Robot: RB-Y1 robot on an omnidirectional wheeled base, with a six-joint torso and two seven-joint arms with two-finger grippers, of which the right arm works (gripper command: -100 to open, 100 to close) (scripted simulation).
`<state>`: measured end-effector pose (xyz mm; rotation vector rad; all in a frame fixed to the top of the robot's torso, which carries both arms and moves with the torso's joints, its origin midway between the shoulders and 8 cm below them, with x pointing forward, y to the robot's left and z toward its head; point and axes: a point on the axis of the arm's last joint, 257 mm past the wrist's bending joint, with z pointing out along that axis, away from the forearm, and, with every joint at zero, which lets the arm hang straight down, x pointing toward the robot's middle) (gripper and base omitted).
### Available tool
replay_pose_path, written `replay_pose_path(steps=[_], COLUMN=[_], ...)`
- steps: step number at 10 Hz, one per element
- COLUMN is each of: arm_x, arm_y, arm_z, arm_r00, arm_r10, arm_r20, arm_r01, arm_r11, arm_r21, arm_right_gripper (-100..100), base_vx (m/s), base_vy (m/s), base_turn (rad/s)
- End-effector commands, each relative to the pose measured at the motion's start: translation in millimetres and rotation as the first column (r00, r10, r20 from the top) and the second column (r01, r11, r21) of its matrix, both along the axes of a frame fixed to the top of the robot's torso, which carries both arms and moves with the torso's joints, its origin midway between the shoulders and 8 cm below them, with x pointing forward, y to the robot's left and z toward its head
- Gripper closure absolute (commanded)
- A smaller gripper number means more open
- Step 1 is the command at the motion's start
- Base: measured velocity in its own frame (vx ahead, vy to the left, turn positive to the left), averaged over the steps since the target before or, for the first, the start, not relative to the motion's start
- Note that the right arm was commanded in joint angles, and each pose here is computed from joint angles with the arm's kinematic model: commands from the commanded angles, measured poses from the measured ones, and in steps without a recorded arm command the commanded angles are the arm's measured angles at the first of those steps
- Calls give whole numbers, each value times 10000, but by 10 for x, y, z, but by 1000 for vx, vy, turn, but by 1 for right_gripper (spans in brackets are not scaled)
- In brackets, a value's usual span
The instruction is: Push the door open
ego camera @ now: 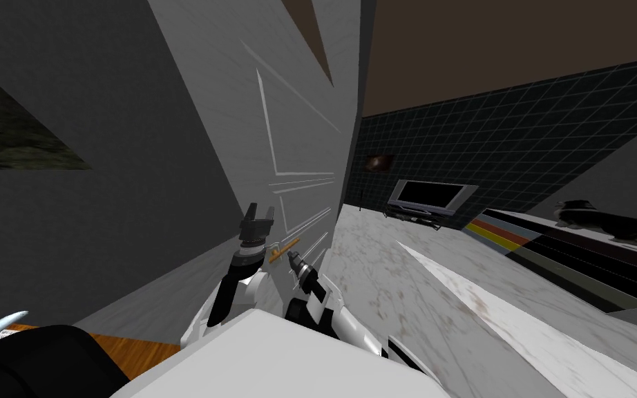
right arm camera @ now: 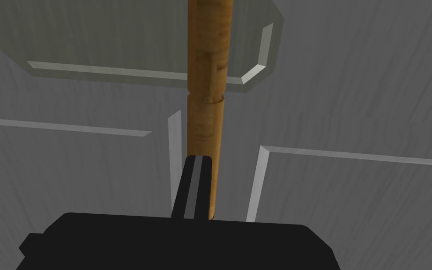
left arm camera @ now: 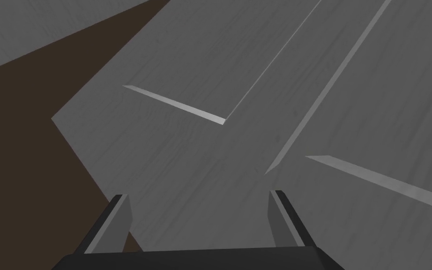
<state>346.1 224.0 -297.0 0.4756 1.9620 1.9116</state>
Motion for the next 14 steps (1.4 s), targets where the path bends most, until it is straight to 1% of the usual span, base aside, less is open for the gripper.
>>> replay_pose_path(steps=[1,2,3,5,7,8,9,11,12,14], arm_x=[0,0,50,65,58,53,105,129,148,165], arm_y=[0,0,-123,-149,-105,-117,-196,-216,-220,-168], arm_z=[0,0,-71,-66,0,-24,-82,-94,-93,-45], arm_r00=[10000,10000,9999,9998,9997,9997,9995,9994,9992,9991], arm_r10=[0,0,-133,-197,-226,-219,-318,-360,-395,-427], arm_r20=[0,0,-7,-28,-73,-63,-18,2,19,33], arm_r01=[0,0,133,197,227,220,318,360,395,427], arm_r11=[10000,10000,9998,9998,9996,9997,9995,9993,9991,9991], arm_r21=[0,0,-121,-64,156,83,-85,-133,-148,-58], arm_right_gripper=[100,100,-100,-100,-100,-100,-100,-100,-100,-100], base_vx=[-3,0,-81,-128,-150,-58,54,81,91,120], base_vy=[-5,0,-68,-114,-120,-68,73,155,172,171], base_turn=[0,0,-81,-61,-53,2,44,11,27,25])
